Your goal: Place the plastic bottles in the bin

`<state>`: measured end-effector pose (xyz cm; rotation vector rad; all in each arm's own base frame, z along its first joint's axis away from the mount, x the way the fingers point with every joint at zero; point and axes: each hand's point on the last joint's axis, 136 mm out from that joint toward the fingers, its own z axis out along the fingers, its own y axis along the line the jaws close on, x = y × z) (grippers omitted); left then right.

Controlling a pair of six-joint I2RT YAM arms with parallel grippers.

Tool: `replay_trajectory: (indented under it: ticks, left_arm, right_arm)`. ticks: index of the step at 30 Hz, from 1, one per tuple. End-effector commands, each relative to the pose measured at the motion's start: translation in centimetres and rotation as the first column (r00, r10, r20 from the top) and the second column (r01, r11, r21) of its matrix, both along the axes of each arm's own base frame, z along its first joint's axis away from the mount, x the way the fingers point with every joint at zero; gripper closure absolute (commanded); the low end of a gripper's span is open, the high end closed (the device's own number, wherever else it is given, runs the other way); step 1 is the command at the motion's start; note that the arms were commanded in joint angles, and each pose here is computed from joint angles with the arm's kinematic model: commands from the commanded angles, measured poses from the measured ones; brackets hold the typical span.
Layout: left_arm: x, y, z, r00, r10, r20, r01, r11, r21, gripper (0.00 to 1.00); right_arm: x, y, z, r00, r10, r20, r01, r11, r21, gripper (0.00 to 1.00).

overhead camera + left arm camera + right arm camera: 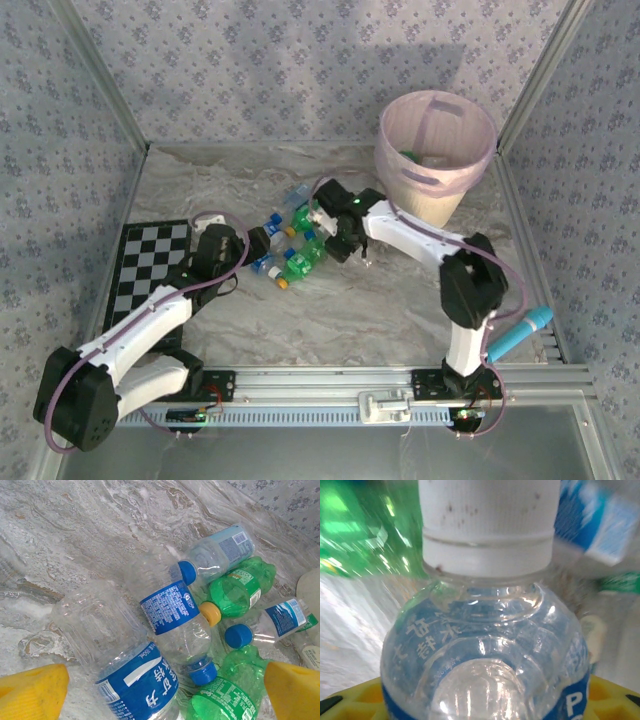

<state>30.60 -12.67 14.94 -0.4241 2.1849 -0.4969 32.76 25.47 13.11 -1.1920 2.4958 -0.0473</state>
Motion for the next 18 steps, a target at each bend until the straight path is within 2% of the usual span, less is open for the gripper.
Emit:
replay_trajectory:
  ticks: [1,5,10,13,18]
  left_arm:
    - [0.6,0.4,0.0,1.000,0.029,0.010,-0.029,1.000,-0.003,0.00]
    - [0.8,-0.1,0.0,1.000,0.016,0.007,-0.016,1.000,-0.015,0.00]
    - [1.0,-0.5,0.0,1.000,0.006,0.004,-0.006,1.000,-0.024,0.00]
    - [1.0,-0.6,-0.1,1.000,0.004,0.004,-0.004,1.000,-0.027,0.00]
    - [1.1,-0.8,-0.2,1.000,-0.001,0.003,0.001,0.999,-0.033,0.00]
  right_arm:
    - [1.5,1.4,6.6,0.991,-0.012,0.136,-0.017,0.978,0.209,0.60]
    - [3.1,1.4,14.0,0.954,-0.078,0.288,-0.048,0.913,0.405,0.59]
    - [4.7,-0.5,22.8,0.875,-0.175,0.453,-0.134,0.810,0.571,0.56]
    - [5.6,-2.7,27.0,0.821,-0.245,0.515,-0.159,0.768,0.620,0.56]
    - [7.6,-6.9,31.9,0.699,-0.382,0.604,-0.139,0.756,0.639,0.55]
